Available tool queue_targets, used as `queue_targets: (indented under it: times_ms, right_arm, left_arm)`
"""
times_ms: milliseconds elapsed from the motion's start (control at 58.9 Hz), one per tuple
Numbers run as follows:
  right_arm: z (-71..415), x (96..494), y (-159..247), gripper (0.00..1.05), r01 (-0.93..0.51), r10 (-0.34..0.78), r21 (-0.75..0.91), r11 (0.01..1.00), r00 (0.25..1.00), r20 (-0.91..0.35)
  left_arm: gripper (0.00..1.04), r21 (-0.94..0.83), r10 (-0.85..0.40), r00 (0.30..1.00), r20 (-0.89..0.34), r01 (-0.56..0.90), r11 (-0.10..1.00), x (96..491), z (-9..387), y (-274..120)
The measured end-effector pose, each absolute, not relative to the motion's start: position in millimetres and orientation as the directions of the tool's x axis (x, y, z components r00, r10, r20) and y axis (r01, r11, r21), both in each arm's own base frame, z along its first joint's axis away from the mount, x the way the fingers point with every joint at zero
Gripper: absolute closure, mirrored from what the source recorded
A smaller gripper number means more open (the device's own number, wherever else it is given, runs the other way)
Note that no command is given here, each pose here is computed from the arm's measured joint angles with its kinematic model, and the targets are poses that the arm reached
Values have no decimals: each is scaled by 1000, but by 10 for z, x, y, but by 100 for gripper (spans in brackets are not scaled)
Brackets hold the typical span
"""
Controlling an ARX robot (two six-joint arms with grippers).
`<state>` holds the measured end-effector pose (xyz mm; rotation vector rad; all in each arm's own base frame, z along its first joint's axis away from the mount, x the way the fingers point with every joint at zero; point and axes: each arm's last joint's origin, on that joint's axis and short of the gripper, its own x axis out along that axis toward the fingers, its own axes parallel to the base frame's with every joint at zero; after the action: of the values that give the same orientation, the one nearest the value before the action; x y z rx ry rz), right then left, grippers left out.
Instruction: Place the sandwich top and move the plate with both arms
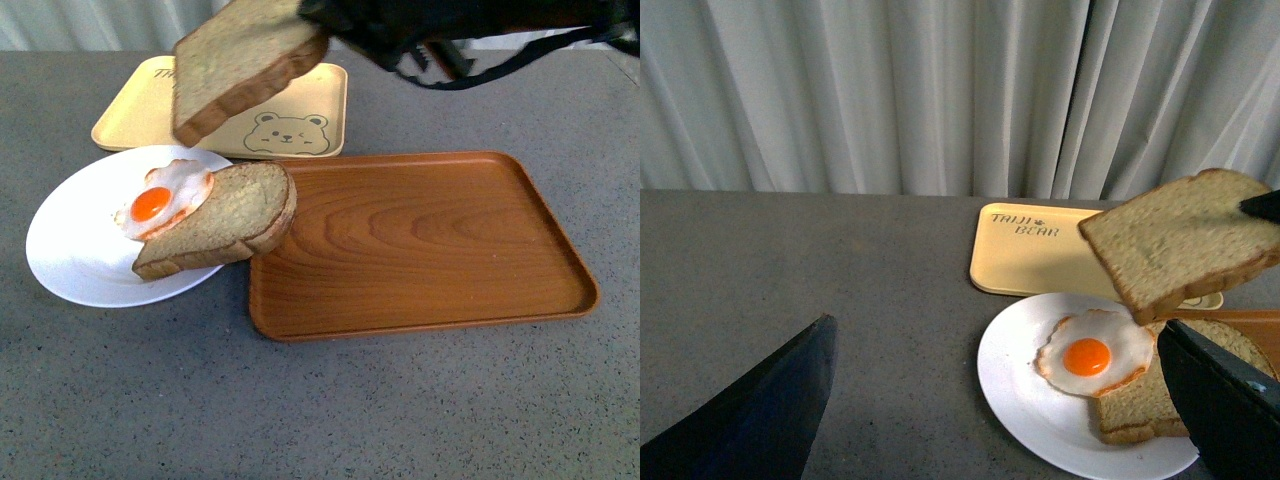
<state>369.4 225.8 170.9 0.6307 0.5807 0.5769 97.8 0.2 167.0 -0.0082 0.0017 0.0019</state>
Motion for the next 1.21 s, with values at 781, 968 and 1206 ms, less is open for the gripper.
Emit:
queue_targets:
  times_ms: [781,968,1206]
  right_arm:
    - [1760,3228,1778,23,-248,462,523,815,824,-329]
    - [1975,2634,882,56,-14,11,151,988,1000,20]
    - [1763,2124,452,100,-1,1,20,1000,1000,-20]
  left_arm:
    - [9,-8,2,1000,-2,-2,1000,978,1670,2]
    - [9,-8,3,1000,-2,-3,1000,978,1670,2]
    - [9,-8,2,1000,-2,-2,1000,978,1670,2]
